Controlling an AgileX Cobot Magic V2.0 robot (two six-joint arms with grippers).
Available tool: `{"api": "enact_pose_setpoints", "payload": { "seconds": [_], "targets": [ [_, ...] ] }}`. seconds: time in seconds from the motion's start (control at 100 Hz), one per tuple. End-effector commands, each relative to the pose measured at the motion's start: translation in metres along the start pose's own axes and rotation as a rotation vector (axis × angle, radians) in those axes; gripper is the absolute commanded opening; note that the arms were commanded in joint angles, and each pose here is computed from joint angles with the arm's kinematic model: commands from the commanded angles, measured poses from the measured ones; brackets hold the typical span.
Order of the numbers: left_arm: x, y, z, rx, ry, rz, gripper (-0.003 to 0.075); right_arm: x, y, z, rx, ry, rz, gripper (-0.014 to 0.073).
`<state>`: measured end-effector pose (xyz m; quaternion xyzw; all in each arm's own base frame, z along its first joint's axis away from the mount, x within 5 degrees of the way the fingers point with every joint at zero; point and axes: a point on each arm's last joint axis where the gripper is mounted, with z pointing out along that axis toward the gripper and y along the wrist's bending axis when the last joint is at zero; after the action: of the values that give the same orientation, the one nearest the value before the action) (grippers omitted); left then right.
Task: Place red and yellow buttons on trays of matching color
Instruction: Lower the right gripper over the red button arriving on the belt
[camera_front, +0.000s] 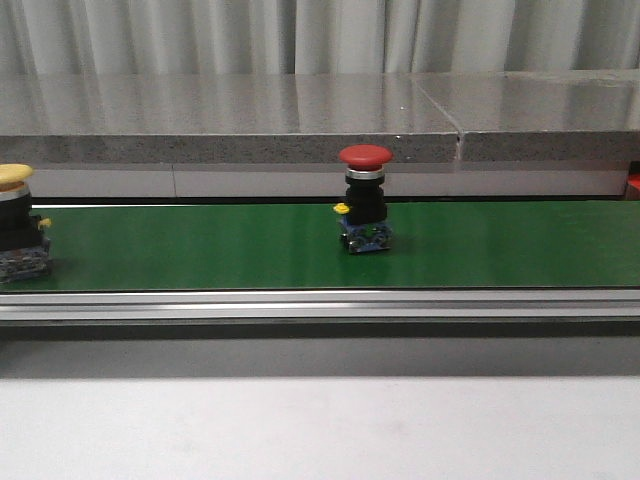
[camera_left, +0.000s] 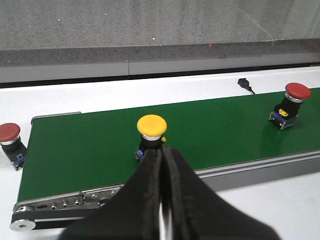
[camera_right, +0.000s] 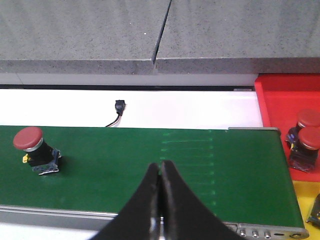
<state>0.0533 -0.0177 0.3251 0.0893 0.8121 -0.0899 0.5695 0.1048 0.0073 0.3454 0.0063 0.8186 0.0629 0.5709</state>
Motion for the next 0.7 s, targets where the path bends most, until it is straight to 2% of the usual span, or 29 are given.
{"api": "enact_pose_setpoints", "payload": {
  "seconds": [0.0,0.31,0.47,0.56,0.61,0.69],
  "targets": [
    [-0.014,-0.001,-0.003,0.013,-0.097,-0.019,-0.0021,-0.015,0.001,0.001,-0.008,-0.056,0.000,-0.0066],
    [-0.014,-0.001,-0.003,0.011,-0.097,-0.019,-0.0021,-0.023,0.009,0.024,-0.077,0.049,-0.015,-0.0066],
    [-0.014,-0.001,-0.003,0.011,-0.097,-0.019,-0.0021,-0.035,0.021,0.043,-0.155,0.162,-0.063,-0.0047],
    [-0.014,-0.001,-0.003,0.011,-0.097,-0.019,-0.0021,-0.044,0.030,0.058,-0.204,0.246,-0.089,0.0091],
    [-0.014,-0.001,-0.003,0.011,-0.097,-0.019,-0.0021,-0.049,0.035,0.066,-0.229,0.282,-0.100,0.0225],
    [-0.014,-0.001,-0.003,0.011,-0.097,-0.019,-0.0021,-0.056,0.043,0.081,-0.261,0.342,-0.116,0.0493]
  ]
}}
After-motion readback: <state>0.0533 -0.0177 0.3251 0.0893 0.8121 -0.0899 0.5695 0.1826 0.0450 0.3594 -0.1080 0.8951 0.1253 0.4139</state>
